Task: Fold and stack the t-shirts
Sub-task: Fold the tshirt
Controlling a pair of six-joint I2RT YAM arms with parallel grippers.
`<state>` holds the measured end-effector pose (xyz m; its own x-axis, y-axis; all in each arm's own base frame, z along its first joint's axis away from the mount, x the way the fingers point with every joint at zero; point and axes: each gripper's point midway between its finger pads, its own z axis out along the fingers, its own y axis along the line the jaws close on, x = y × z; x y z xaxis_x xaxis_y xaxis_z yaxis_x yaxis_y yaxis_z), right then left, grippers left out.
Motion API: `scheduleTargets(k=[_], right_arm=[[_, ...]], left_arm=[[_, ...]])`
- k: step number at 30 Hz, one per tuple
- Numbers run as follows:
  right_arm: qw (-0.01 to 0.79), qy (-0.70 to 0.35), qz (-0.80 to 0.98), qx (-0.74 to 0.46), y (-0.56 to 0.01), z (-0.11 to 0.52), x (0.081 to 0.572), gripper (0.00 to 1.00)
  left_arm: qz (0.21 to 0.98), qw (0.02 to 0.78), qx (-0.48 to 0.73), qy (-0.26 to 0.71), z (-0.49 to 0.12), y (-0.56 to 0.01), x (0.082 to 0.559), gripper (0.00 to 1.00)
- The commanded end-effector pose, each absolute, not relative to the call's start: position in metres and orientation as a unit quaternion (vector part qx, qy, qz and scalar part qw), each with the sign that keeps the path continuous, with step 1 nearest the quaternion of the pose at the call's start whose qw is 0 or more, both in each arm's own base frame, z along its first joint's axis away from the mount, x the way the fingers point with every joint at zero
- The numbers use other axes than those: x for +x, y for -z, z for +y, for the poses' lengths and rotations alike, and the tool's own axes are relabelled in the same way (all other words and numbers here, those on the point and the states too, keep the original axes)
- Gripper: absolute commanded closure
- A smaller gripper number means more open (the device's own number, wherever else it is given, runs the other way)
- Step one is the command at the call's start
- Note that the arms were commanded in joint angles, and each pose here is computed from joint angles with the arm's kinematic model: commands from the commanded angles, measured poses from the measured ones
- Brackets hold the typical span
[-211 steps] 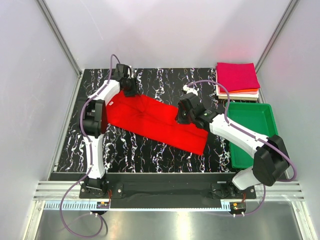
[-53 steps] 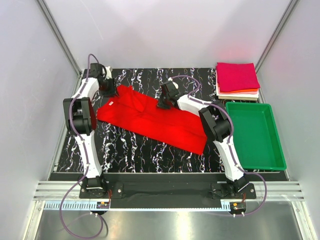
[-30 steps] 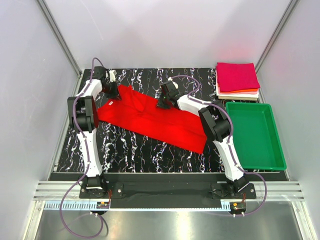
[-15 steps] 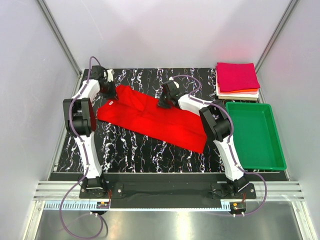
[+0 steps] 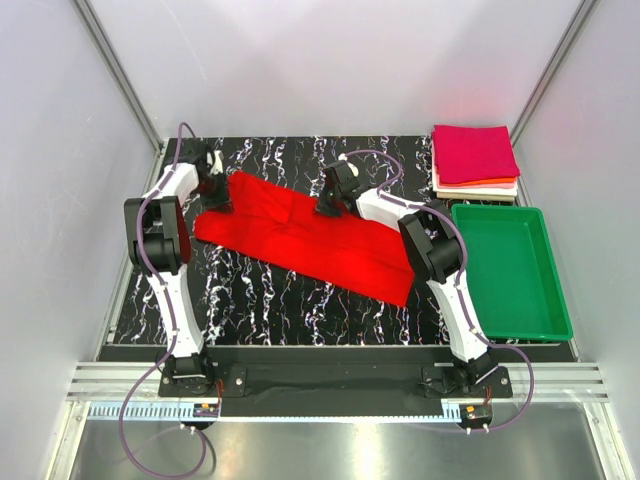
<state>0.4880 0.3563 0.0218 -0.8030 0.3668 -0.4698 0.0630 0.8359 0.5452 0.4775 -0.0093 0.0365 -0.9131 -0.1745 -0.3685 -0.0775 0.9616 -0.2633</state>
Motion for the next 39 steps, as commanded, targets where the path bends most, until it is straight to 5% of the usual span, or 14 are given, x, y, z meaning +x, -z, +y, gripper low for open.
scheduleTargets(k=[1,16,27,39], right_arm=[[0.283,-0.231,0.923,0.121,-0.004,0.34,0.491,0.91],[0.298,-0.195,0.929,0.097,-0.019,0.316,0.484,0.89],[0.293,-0.092,0.941,0.14,-0.002,0.254,0.478,0.91],[0.348,-0.215,0.909,0.082,-0.104,0.303,0.515,0.77]], left_arm=[[0.966,0.227,-0.077,0.091,0.006,-0.063,0.487,0.69],[0.931,0.313,-0.077,0.173,-0.055,-0.121,0.539,0.66],[0.937,0.273,-0.069,0.205,-0.099,-0.071,0.556,0.65],[0.944,0.27,-0.075,0.175,-0.096,-0.049,0.56,0.65]])
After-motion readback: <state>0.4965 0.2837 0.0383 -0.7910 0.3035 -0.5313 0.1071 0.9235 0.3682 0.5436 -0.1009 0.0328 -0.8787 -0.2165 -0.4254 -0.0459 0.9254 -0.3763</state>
